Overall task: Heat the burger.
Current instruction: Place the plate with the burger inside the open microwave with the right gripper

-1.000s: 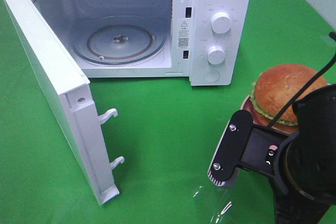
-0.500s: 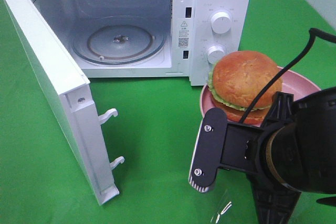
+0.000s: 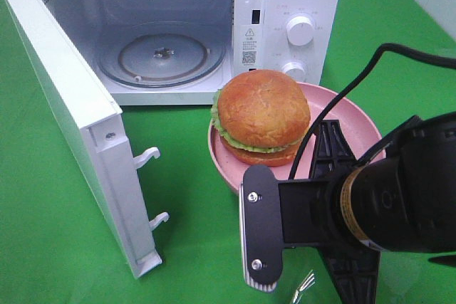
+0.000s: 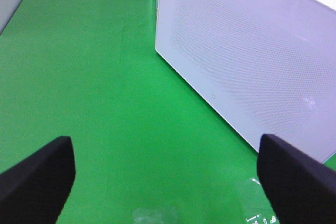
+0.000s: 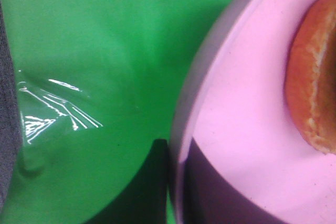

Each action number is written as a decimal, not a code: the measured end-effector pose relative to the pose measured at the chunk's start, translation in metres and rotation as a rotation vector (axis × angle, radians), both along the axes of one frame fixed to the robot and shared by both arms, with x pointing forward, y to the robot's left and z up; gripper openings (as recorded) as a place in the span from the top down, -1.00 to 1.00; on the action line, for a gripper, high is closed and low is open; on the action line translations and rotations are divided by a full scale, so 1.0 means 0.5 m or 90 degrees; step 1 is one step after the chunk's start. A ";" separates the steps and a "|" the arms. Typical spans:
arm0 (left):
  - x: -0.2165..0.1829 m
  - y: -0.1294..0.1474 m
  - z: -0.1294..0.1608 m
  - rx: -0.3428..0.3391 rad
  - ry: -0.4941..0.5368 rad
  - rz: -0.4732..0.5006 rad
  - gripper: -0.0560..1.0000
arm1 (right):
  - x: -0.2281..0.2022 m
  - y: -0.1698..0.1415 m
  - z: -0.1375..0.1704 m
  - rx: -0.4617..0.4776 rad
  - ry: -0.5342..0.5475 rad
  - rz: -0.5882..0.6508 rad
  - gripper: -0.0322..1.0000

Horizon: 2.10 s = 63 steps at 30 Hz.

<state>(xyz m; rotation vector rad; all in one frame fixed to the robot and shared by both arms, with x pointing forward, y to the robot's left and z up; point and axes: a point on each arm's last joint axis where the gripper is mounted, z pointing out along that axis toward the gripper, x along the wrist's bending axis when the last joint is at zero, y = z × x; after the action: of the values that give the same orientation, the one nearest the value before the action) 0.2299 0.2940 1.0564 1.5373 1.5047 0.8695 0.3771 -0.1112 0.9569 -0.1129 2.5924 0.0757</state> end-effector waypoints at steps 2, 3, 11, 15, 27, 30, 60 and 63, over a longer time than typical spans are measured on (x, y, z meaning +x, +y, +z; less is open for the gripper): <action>0.000 0.000 0.000 0.000 0.000 0.000 -0.72 | 0.010 -0.004 0.000 0.003 0.000 -0.002 0.88; 0.000 0.000 0.000 0.000 0.000 0.000 -0.72 | 0.019 -0.011 0.000 -0.003 -0.001 -0.003 0.88; 0.000 0.000 0.000 0.000 0.000 0.000 -0.72 | 0.042 -0.027 0.000 -0.054 -0.010 0.069 0.88; 0.000 0.000 0.000 0.000 0.000 0.000 -0.72 | 0.051 -0.023 0.000 -0.056 -0.014 0.140 0.88; 0.000 0.000 0.000 0.000 0.000 0.000 -0.72 | 0.067 -0.040 -0.007 -0.087 0.028 0.265 0.88; 0.000 0.000 0.000 0.000 0.000 0.000 -0.72 | 0.069 -0.044 -0.008 -0.087 0.038 0.276 0.88; 0.000 0.000 0.000 0.000 0.000 0.000 -0.72 | 0.091 -0.051 -0.006 -0.047 0.029 0.433 0.88; 0.000 0.000 0.000 0.000 0.000 0.000 -0.72 | 0.091 -0.052 -0.006 -0.052 0.027 0.437 0.88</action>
<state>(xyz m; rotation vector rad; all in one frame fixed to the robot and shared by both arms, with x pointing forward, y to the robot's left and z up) 0.2299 0.2940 1.0564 1.5373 1.5047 0.8695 0.4228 -0.1370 0.9540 -1.0317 2.4786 0.2197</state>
